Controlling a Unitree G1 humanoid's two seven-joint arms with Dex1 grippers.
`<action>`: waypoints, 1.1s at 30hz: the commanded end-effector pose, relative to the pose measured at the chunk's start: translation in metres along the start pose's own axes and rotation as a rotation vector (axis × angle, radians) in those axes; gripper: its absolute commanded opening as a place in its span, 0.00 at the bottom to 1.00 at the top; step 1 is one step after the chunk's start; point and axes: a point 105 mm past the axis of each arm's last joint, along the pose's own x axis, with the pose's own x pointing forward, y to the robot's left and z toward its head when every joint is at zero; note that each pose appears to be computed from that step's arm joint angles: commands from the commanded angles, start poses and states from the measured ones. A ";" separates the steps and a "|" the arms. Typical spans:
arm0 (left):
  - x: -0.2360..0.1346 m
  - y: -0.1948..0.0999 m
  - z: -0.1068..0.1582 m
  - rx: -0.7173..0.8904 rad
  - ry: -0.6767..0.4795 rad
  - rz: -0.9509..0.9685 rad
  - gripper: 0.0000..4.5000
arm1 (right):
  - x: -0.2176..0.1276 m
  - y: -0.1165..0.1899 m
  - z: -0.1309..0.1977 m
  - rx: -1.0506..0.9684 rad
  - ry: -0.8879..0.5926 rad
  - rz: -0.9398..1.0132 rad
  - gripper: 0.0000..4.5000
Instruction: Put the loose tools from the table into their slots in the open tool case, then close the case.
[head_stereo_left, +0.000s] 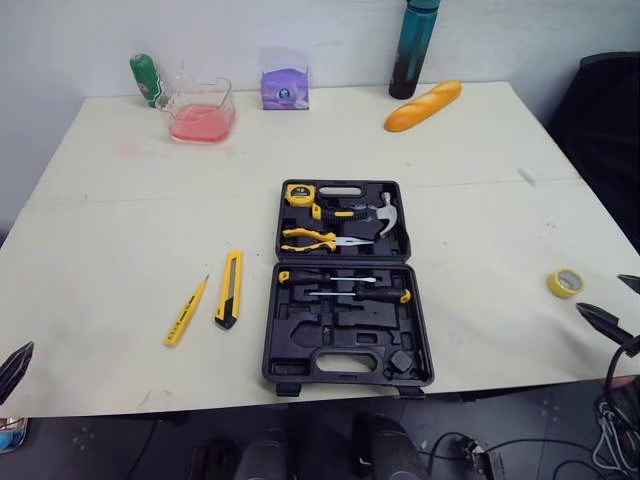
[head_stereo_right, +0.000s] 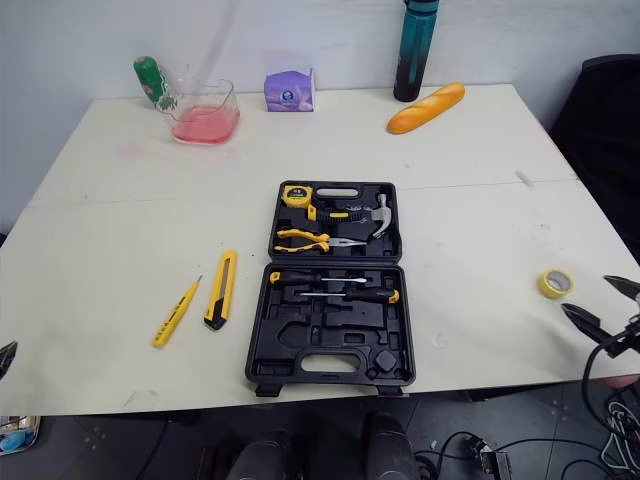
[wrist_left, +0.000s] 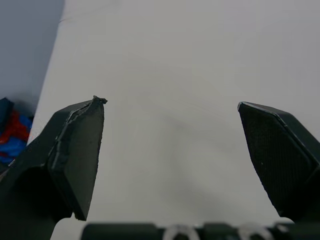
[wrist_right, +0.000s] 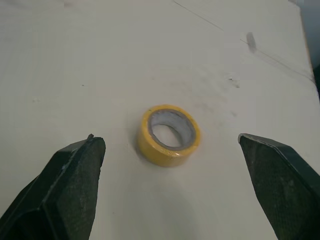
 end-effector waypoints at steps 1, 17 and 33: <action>0.011 -0.024 0.016 0.011 -0.014 -0.087 1.00 | 0.018 0.013 0.030 -0.011 -0.139 0.109 0.98; 0.064 -0.125 0.030 -0.063 0.191 -0.268 1.00 | 0.068 0.159 0.147 0.025 -0.667 0.793 0.98; 0.091 -0.158 0.011 -0.058 0.327 -0.323 1.00 | 0.071 0.189 0.159 -0.001 -0.690 0.934 0.98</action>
